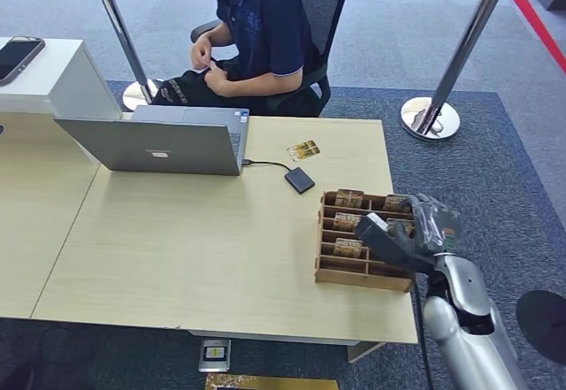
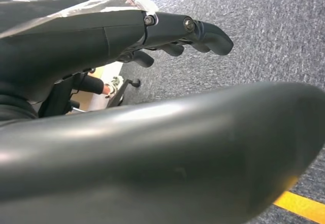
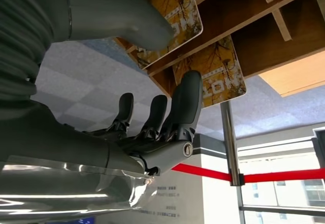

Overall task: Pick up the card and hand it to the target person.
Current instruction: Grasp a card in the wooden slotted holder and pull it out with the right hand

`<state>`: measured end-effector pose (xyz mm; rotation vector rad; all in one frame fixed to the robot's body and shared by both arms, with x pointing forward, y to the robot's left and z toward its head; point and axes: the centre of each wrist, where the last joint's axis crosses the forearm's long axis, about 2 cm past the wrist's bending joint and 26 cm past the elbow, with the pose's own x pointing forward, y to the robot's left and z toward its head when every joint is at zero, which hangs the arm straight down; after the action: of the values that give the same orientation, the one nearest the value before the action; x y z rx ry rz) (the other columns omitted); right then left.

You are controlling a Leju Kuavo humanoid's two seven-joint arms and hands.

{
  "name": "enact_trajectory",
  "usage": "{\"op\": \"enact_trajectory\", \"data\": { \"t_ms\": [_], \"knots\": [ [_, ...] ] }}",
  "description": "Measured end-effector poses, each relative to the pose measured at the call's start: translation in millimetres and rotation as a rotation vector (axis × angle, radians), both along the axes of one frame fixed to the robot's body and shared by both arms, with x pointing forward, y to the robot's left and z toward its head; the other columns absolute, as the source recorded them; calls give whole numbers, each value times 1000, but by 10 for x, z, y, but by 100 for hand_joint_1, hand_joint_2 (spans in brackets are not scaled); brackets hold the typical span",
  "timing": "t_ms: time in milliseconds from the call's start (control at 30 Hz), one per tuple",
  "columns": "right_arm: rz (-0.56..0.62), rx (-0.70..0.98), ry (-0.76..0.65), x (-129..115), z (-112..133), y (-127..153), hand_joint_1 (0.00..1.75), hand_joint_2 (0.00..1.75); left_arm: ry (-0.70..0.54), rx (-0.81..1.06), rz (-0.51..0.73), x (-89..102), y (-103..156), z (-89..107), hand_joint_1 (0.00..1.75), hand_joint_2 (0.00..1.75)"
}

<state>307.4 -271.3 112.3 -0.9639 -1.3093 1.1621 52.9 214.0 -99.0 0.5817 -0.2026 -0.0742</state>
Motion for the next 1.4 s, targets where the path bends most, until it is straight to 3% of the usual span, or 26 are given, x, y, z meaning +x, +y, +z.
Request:
{"op": "enact_trajectory", "data": {
  "t_ms": [867,1400],
  "knots": [
    [-3,-13,26,-59,-78,38,94,175,-3,1,-2,1,4,0,0,0],
    [0,-12,32,-99,-111,69,123,175,-8,2,-4,1,4,0,0,0]
  ]
}}
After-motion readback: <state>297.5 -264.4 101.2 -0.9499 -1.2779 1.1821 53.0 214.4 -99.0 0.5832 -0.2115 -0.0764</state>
